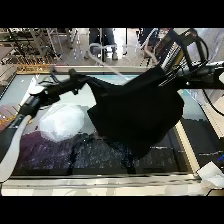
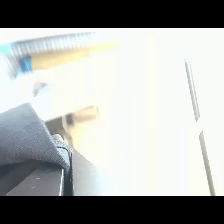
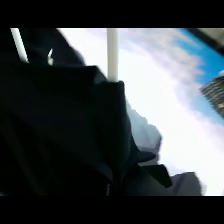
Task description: Fold the clothes and pants, and hang the long-sleeved shirts on hangers.
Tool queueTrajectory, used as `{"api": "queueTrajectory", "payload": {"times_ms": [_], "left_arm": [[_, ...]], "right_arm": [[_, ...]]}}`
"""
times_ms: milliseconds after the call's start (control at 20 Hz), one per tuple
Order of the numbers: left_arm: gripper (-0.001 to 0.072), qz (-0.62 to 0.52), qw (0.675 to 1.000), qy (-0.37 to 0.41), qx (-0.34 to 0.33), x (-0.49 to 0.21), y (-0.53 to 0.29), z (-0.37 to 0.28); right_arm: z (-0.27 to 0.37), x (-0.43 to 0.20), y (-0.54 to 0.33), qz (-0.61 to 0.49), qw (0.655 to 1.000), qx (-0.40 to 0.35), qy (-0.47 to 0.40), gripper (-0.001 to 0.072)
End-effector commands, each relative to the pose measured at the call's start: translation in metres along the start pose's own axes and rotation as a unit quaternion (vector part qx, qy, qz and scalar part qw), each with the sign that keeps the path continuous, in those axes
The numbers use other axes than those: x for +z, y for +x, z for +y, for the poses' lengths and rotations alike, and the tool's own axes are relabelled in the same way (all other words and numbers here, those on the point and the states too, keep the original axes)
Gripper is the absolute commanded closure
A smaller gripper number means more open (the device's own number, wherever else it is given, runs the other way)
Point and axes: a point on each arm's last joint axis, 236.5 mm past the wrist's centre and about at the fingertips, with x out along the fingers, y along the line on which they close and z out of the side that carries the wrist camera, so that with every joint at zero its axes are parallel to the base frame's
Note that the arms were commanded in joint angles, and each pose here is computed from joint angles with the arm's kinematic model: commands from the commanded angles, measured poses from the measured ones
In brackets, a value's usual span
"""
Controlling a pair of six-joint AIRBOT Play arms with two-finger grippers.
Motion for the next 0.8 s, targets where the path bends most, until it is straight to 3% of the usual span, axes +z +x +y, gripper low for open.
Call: {"api": "queueTrajectory", "payload": {"times_ms": [0, 450, 750], "left_arm": [[0.0696, -0.027, 0.999, 0.028, 0.016, 0.028, -0.028, -0.006], [0.0695, 0.013, 0.998, 0.064, 0.005, 0.014, -0.033, -0.01], [0.0695, 0.02, 0.998, 0.066, 0.006, 0.011, -0.033, -0.009]], "right_arm": [[0.027, -0.019, -0.001, 0.038, 0.997, 0.058, -0.015, 0.0683], [0.039, -0.056, 0.023, 0.105, 0.99, 0.083, -0.041, 0.0683], [0.02, -0.062, 0.039, 0.112, 0.992, 0.041, -0.045, 0.0683]]}}
